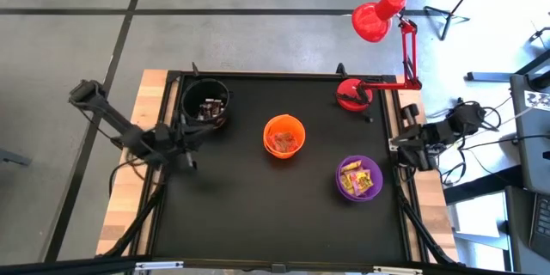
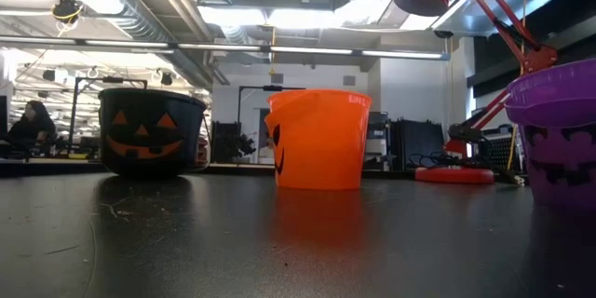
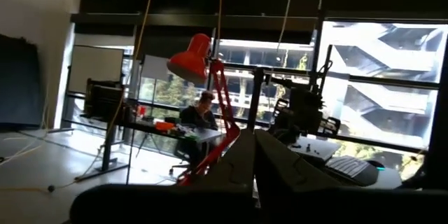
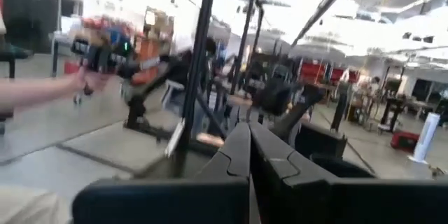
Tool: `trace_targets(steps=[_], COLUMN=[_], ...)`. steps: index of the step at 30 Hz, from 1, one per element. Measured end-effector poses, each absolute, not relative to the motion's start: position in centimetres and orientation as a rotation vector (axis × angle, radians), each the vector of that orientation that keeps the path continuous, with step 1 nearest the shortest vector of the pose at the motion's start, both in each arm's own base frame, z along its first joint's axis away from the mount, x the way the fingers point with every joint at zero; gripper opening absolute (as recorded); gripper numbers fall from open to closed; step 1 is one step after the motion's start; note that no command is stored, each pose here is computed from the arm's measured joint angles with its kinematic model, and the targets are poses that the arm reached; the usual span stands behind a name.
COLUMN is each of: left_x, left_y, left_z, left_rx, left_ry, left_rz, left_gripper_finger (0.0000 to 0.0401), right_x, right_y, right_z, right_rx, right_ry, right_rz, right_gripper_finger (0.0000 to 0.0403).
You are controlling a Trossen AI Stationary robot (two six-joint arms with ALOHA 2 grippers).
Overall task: Sort candy
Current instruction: Return to Home Position
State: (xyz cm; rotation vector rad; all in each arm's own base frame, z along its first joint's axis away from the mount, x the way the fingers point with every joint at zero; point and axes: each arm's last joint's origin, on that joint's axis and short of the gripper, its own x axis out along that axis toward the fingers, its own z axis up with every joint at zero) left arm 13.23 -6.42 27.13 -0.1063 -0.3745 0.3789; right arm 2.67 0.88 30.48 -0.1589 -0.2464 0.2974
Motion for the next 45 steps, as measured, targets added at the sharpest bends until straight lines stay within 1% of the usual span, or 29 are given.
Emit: trace_targets(steps=[4, 7, 9, 12, 15, 21, 25, 29, 34, 37, 40, 42, 45], left_x=[11.2, 10.0, 9.9, 10.4, 10.9, 11.8, 12.3, 13.0, 12.8, 12.4, 11.6, 10.9, 10.1], left_y=[-6.4, -6.1, -5.9, -5.7, -5.2, -3.0, -1.7, -1.2, -1.0, -1.0, -0.8, -0.7, -0.8], left_z=[28.0, 28.7, 28.6, 27.7, 25.8, 21.4, 20.7, 22.1, 25.5, 27.0, 28.1, 28.4, 28.3], left_rx=[-0.110, -0.111, -0.085, -0.051, -0.062, -0.213, -0.288, -0.223, -0.075, -0.029, -0.058, -0.086, -0.107], left_ry=[-0.348, -0.385, -0.434, -0.483, -0.498, -0.445, -0.442, -0.478, -0.570, -0.521, -0.416, -0.362, -0.341], left_rz=[0.411, 0.366, 0.309, 0.232, 0.176, 0.220, 0.239, 0.171, 0.110, 0.109, 0.145, 0.159, 0.151], left_gripper_finger=[0.0000, 0.0000, 0.0000, 0.0000, 0.0000, 0.0000, 0.0000, 0.0000, 0.0000, 0.0000, 0.0000, 0.0000, 0.0000], right_x=[2.9, 3.5, 3.8, 4.1, 4.5, 4.7, 4.7, 4.7, 4.7, 4.8, 4.8, 4.8, 4.8], right_y=[1.1, 1.4, 1.5, 1.7, 2.0, 2.1, 2.2, 2.1, 2.1, 2.1, 2.2, 2.2, 2.2], right_z=[30.1, 29.3, 29.1, 28.9, 28.5, 28.0, 28.0, 28.0, 28.0, 28.0, 27.9, 27.9, 27.9], right_rx=[-0.165, -0.186, -0.194, -0.194, -0.188, -0.193, -0.192, -0.191, -0.189, -0.187, -0.191, -0.191, -0.190], right_ry=[-0.251, -0.232, -0.254, -0.297, -0.316, -0.308, -0.308, -0.306, -0.305, -0.299, -0.289, -0.288, -0.288], right_rz=[0.297, 0.295, 0.271, 0.246, 0.236, 0.245, 0.246, 0.239, 0.239, 0.240, 0.243, 0.243, 0.243], right_gripper_finger=[0.0002, 0.0002, 0.0002, 0.0002, 0.0002, 0.0002, 0.0003, 0.0003, 0.0003, 0.0003, 0.0003, 0.0003, 0.0003])
